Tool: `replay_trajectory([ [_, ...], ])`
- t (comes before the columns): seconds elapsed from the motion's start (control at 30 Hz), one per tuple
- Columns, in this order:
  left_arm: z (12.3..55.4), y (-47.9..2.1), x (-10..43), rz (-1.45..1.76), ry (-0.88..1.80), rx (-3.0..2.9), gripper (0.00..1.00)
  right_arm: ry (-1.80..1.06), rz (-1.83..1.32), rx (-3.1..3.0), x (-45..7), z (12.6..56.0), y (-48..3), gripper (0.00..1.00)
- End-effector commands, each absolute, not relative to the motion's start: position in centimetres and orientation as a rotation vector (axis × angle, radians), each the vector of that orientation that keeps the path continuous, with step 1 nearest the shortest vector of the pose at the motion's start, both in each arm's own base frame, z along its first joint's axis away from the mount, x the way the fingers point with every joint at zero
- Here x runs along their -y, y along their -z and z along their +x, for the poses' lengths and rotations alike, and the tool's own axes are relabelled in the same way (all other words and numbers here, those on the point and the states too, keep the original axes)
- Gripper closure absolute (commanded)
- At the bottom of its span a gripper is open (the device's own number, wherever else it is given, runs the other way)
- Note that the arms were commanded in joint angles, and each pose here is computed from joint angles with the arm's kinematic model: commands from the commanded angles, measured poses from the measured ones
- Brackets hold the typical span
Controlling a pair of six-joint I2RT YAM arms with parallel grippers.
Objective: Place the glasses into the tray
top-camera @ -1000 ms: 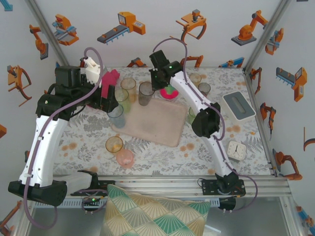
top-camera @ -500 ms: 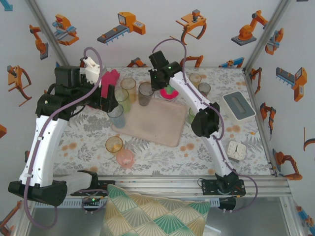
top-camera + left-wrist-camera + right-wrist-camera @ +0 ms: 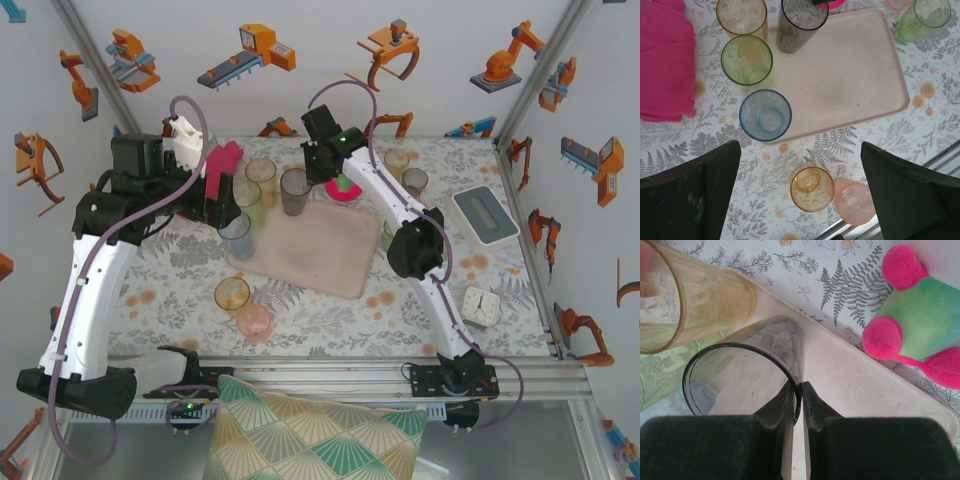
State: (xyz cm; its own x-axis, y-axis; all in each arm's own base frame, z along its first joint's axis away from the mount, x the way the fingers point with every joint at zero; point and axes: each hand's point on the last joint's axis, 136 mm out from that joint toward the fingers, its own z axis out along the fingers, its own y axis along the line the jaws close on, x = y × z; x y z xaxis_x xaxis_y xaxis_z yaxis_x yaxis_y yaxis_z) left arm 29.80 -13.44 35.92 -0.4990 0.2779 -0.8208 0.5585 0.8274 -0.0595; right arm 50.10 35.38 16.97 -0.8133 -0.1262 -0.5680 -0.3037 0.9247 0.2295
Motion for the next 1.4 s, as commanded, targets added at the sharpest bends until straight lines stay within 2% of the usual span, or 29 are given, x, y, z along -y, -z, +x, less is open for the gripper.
replay_trajectory([
  [0.0, 29.6, -36.9, 13.5, 0.598, 0.421, -2.088, 0.03, -0.45, -0.309, -2.499, -36.4, 50.4, -16.4, 0.85],
  [0.2, 29.6, -37.0, 13.4, 0.594, 0.419, -2.084, 0.03, -0.474, -0.298, -2.486, -36.8, 50.6, -16.7, 0.83],
  [0.83, 29.6, -37.4, 13.4, 0.592, 0.417, -2.075, 0.03, -0.527, -0.319, -2.436, -37.3, 50.5, -19.2, 0.6],
  [1.13, 29.5, -37.7, 13.3, 0.589, 0.413, -2.069, 0.03, -0.546, -0.331, -2.409, -37.1, 50.0, -21.2, 0.57],
  [1.37, 29.4, -37.8, 13.3, 0.588, 0.417, -2.065, 0.03, -0.561, -0.329, -2.391, -37.2, 50.1, -22.0, 0.58],
])
